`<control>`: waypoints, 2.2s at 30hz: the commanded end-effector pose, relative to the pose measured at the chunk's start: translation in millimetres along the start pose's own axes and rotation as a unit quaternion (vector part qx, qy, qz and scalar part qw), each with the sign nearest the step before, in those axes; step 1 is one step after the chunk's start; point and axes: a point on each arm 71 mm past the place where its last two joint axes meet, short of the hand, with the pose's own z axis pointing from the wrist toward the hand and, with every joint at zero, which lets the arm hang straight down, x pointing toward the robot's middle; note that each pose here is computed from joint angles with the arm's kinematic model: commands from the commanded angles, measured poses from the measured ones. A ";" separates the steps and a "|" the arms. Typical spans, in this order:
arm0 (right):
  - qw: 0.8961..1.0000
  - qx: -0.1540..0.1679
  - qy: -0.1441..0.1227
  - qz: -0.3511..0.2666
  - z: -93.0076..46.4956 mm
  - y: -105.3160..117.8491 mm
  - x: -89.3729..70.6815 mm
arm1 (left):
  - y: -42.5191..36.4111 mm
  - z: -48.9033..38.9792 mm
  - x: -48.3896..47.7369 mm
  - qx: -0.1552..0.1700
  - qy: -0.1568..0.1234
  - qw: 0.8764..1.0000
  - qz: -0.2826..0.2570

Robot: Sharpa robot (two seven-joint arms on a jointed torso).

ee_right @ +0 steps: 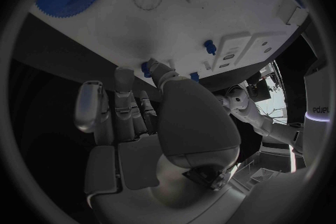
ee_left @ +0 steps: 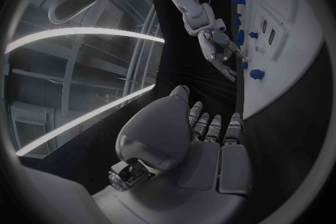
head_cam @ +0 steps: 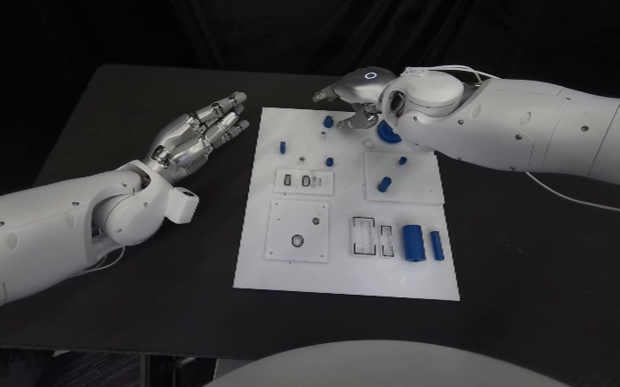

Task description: Assemble the parts on the task board

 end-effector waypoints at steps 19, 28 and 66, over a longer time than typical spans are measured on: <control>0.996 0.058 -0.072 0.020 -95.1 -56.5 -22.6 | -5.9 -4.7 -1.0 0.034 -0.001 0.999 -0.002; 0.991 0.133 0.003 0.024 -123.3 -84.8 0.7 | -5.5 -4.7 -0.3 0.035 0.000 0.999 -0.003; 0.992 0.119 0.018 0.026 -106.0 -78.0 22.8 | -2.1 -6.2 -0.9 0.033 0.002 0.999 -0.007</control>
